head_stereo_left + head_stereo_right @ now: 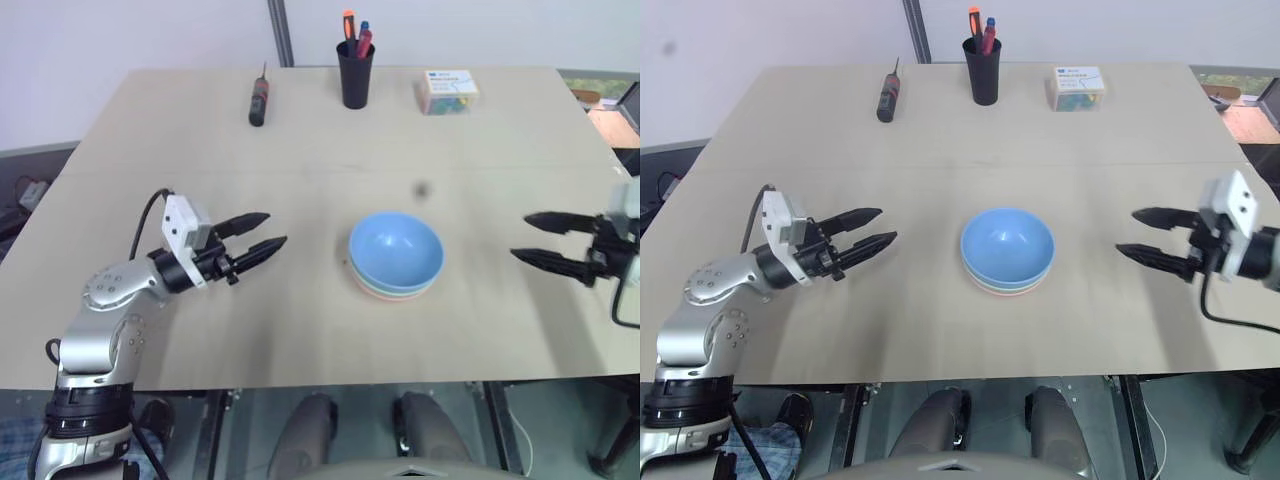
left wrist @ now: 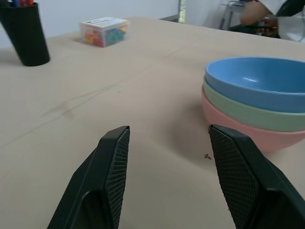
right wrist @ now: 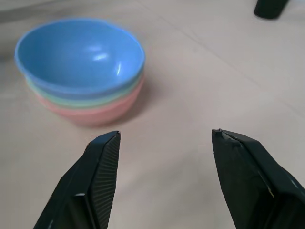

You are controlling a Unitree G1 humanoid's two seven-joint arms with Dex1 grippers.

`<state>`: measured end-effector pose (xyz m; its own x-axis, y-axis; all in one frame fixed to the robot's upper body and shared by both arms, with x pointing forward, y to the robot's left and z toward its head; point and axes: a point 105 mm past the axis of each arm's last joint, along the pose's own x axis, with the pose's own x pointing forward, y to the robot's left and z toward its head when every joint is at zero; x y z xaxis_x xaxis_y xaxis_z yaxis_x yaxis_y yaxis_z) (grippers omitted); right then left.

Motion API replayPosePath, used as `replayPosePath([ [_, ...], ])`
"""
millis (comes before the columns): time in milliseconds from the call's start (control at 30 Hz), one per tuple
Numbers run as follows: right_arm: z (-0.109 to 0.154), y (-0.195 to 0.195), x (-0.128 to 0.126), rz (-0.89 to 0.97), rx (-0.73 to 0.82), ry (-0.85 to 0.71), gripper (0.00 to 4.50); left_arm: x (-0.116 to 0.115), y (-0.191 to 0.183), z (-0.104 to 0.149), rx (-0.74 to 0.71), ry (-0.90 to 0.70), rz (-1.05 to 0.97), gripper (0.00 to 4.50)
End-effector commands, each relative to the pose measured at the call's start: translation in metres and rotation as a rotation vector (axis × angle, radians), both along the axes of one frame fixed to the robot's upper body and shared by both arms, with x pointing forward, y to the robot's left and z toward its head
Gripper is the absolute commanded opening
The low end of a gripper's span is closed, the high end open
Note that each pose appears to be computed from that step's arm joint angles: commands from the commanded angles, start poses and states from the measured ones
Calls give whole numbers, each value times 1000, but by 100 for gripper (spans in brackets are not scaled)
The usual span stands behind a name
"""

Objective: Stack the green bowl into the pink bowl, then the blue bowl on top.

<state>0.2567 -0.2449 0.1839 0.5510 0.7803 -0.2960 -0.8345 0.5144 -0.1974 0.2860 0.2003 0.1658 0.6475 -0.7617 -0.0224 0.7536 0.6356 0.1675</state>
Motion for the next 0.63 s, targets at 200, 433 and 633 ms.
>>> replayPosePath([
  [200,-19,-6,-20,52,-10,-17,320,-20,2,-5,6,-10,-14,281],
  [433,-16,-6,-18,49,7,-33,320,-17,8,2,16,-57,-3,281],
  [633,-16,-5,-17,52,12,-37,320,-17,8,3,44,-88,-22,281],
])
